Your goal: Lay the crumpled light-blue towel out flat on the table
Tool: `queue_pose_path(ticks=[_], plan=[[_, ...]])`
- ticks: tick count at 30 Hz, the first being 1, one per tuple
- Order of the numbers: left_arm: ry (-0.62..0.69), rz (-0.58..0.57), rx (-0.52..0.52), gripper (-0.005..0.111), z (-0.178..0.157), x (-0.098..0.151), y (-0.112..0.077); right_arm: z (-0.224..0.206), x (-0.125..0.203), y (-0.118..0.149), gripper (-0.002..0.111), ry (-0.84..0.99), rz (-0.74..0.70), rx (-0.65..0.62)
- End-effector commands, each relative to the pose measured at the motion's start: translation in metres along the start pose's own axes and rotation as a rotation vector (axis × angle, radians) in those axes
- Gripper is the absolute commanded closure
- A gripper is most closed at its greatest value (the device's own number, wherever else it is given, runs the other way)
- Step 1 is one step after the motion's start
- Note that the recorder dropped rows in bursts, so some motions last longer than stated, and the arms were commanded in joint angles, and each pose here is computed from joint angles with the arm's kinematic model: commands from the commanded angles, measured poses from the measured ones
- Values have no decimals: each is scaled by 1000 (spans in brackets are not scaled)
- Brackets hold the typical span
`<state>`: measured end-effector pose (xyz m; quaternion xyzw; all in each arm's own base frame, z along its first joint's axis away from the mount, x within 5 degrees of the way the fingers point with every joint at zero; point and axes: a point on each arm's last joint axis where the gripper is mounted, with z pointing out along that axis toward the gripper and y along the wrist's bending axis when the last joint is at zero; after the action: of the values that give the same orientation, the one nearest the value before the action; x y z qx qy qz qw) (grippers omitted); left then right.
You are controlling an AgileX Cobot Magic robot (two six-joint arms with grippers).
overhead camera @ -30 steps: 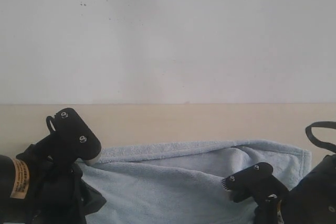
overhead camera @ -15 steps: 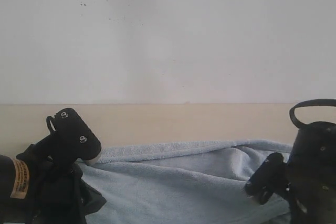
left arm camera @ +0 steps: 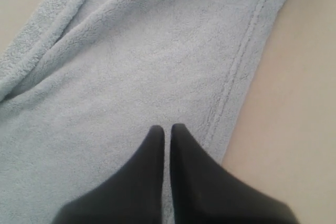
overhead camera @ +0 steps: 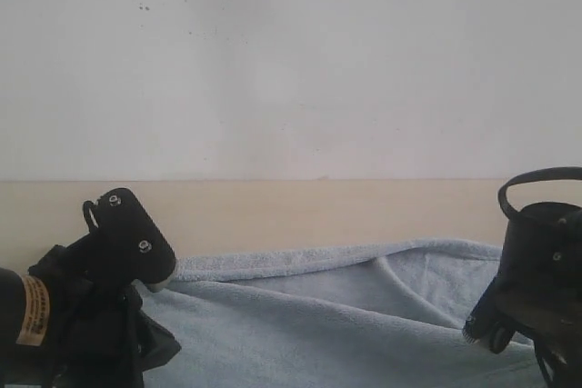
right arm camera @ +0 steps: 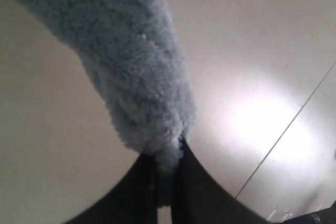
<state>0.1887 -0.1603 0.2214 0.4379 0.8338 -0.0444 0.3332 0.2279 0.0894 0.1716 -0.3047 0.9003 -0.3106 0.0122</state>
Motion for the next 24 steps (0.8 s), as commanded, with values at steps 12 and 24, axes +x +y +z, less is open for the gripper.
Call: queue_pose_path(ticks=[12,24], plan=[[-19,-68,7,103,15,6,-3,-6,-6,-17,57,-39,147,129],[-228,-309,-154,103,46,9,73,-28,-57,-145,57,-469,771,-134]])
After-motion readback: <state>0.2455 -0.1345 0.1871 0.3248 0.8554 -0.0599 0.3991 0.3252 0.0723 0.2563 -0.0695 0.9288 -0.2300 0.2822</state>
